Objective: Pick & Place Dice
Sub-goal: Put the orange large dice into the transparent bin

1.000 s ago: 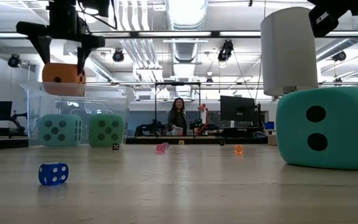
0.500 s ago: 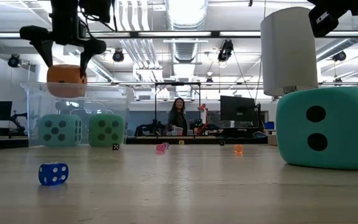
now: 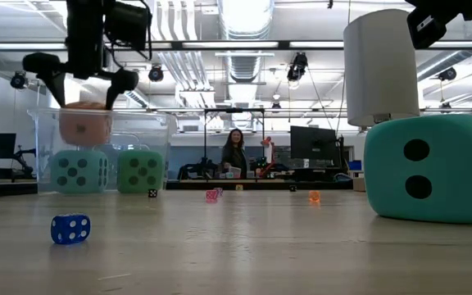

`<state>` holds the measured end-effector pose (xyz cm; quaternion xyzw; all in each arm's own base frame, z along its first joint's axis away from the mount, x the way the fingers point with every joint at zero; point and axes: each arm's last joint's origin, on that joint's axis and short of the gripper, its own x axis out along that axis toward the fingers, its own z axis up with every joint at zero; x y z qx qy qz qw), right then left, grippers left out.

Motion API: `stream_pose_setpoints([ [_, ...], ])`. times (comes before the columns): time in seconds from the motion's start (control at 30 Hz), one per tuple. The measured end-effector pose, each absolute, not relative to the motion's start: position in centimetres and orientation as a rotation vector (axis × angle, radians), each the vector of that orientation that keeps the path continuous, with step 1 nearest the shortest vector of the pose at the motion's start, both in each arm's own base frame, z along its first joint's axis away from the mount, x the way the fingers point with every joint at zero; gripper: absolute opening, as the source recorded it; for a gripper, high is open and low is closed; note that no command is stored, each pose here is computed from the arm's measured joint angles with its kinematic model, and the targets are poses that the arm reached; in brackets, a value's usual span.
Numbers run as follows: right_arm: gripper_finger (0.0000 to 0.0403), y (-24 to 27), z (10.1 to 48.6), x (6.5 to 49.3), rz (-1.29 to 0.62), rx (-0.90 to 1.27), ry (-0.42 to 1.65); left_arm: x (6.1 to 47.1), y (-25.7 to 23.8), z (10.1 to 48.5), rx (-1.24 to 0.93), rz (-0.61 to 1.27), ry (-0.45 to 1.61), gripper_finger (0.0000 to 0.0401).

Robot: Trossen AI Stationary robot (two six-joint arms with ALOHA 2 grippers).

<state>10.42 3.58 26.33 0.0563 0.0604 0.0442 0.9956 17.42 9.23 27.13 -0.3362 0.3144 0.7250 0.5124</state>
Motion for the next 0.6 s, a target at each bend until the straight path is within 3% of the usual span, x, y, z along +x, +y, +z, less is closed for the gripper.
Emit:
stream_pose_setpoints([
  [0.6,0.0008,3.58,26.33,10.42,0.089,0.113,0.121,17.35,8.87,26.89,-0.9,1.669,0.871,0.0399],
])
